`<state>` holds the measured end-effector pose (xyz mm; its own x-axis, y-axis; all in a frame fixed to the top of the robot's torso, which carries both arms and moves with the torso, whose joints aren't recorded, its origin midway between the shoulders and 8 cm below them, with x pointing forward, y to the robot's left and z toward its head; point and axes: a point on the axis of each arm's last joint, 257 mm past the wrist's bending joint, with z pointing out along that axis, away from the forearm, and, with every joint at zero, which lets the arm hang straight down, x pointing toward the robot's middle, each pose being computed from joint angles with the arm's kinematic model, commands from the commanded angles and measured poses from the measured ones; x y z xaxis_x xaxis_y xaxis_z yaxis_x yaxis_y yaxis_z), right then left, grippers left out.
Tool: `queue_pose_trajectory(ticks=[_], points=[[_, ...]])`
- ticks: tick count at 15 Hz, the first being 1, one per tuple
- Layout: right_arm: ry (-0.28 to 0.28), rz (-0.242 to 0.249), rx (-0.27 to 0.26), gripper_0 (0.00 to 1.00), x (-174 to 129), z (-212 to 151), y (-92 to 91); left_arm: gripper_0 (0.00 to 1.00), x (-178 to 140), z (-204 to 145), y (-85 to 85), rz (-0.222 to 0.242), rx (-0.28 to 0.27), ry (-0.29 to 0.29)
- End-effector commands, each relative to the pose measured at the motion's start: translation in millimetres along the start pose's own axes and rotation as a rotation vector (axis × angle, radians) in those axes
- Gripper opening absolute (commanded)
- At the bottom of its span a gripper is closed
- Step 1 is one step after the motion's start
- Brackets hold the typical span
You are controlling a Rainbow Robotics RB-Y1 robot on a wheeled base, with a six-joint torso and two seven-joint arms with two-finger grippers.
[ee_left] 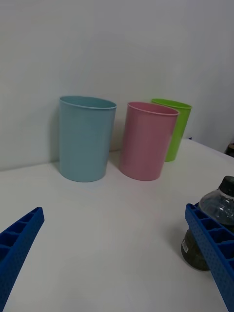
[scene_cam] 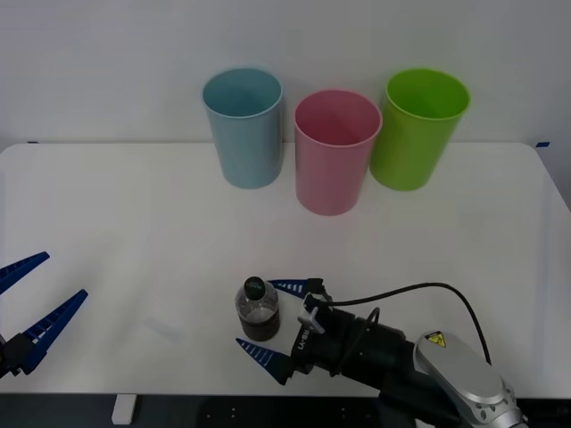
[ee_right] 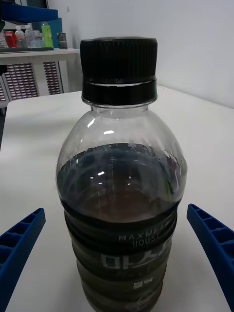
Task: Grasp the object on the table and drop it into the matching bin: aluminum can to the light blue bin, PET bottle to the pink bin.
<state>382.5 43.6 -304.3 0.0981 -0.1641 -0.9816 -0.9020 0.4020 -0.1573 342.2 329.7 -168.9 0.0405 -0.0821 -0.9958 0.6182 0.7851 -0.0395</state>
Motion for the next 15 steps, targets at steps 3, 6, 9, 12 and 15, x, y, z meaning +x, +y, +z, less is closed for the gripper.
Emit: queue_pose_trajectory(ticks=[3, 6, 9, 12, 15], points=[[0.009, -0.004, 0.015, 1.00, -0.1, 9.5, 1.6, 1.00, 0.0, 0.0, 0.0, 0.000, 0.000, 0.000], [0.012, -0.011, 0.017, 1.00, 0.2, 11.3, 2.0, 1.00, 0.0, 0.0, 0.0, 0.000, 0.000, 0.000], [0.013, -0.018, 0.016, 0.00, -0.6, 13.1, 2.3, 1.00, 0.0, 0.0, 0.0, 0.000, 0.000, 0.000], [0.012, -0.020, 0.016, 0.00, -1.5, 13.7, 1.2, 1.00, 0.0, 0.0, 0.0, 0.000, 0.000, 0.000], [0.010, -0.016, 0.017, 0.00, -2.5, 14.7, 1.7, 1.00, 0.0, 0.0, 0.0, 0.000, 0.000, 0.000]])
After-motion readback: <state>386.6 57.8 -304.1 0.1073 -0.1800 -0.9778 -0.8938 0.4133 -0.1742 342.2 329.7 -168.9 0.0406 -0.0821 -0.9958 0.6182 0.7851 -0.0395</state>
